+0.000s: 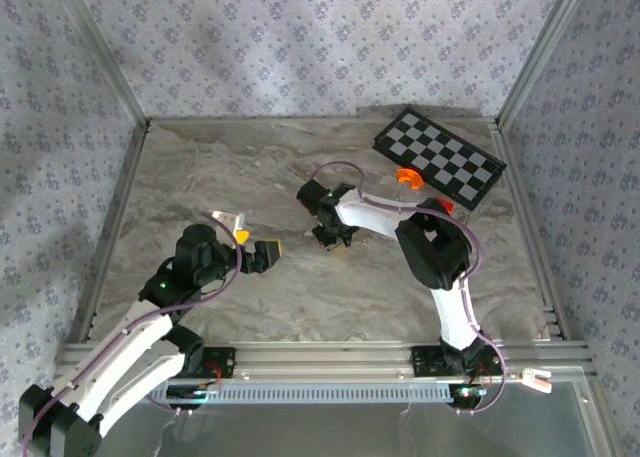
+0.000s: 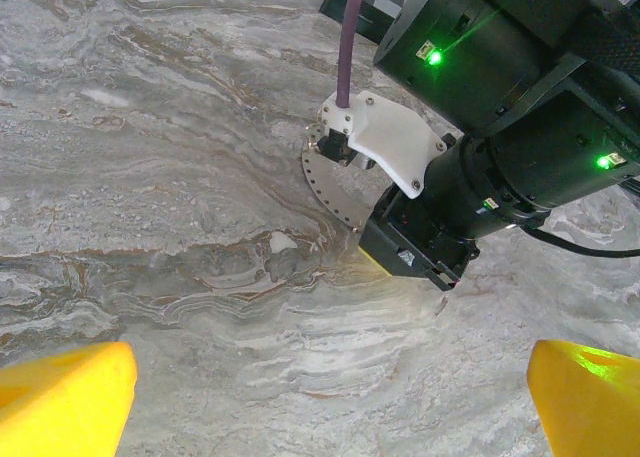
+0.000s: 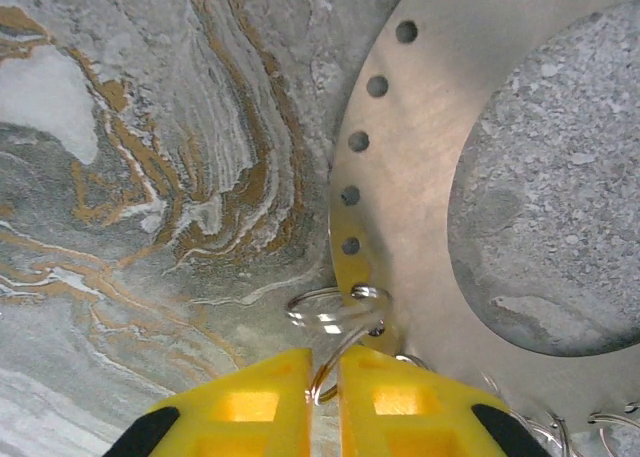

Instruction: Put the keys on the keyring

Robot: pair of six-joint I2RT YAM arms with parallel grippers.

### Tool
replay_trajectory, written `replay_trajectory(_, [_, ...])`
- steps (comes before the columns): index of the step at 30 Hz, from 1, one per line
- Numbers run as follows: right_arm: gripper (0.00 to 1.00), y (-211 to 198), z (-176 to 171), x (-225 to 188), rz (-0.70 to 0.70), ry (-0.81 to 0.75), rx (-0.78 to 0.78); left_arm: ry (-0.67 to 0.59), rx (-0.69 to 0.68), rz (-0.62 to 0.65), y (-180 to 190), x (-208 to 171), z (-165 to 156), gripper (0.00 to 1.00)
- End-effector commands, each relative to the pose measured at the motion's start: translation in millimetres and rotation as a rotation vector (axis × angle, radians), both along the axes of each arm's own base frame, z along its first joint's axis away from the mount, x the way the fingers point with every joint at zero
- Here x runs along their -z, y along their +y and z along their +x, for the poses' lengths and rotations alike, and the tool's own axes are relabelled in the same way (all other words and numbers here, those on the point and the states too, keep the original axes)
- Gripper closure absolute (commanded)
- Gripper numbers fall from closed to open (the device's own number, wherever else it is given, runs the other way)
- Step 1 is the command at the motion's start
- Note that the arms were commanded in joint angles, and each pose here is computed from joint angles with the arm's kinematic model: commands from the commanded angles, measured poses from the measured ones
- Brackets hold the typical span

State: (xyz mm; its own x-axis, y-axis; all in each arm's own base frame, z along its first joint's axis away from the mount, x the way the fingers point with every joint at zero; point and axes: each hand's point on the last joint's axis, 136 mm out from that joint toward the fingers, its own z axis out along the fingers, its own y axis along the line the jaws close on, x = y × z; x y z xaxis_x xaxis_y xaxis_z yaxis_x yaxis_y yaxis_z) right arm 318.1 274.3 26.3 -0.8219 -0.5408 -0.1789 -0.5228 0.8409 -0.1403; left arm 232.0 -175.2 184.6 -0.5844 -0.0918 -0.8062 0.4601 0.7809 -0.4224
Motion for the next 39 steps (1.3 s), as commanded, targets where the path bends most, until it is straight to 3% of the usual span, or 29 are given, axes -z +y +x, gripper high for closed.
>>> replay_trajectory(1, [0.88,-4,3,-4,-0.026,-0.012,0.007,-0.035,0.004,-0.003,0,-10,0,0.00])
replay_trajectory(14, [0.95,-16,3,-26,-0.028,-0.093,-0.026,-0.040,0.015,-0.014,-3,-15,1,0.00])
replay_trajectory(24, [1.00,-4,-11,-33,0.082,-0.120,-0.095,-0.022,0.019,-0.016,-7,-18,5,0.00])
replay_trajectory(39, [1.00,-5,-42,-91,0.254,-0.290,-0.184,-0.045,0.031,-0.065,-6,-44,-5,0.00])
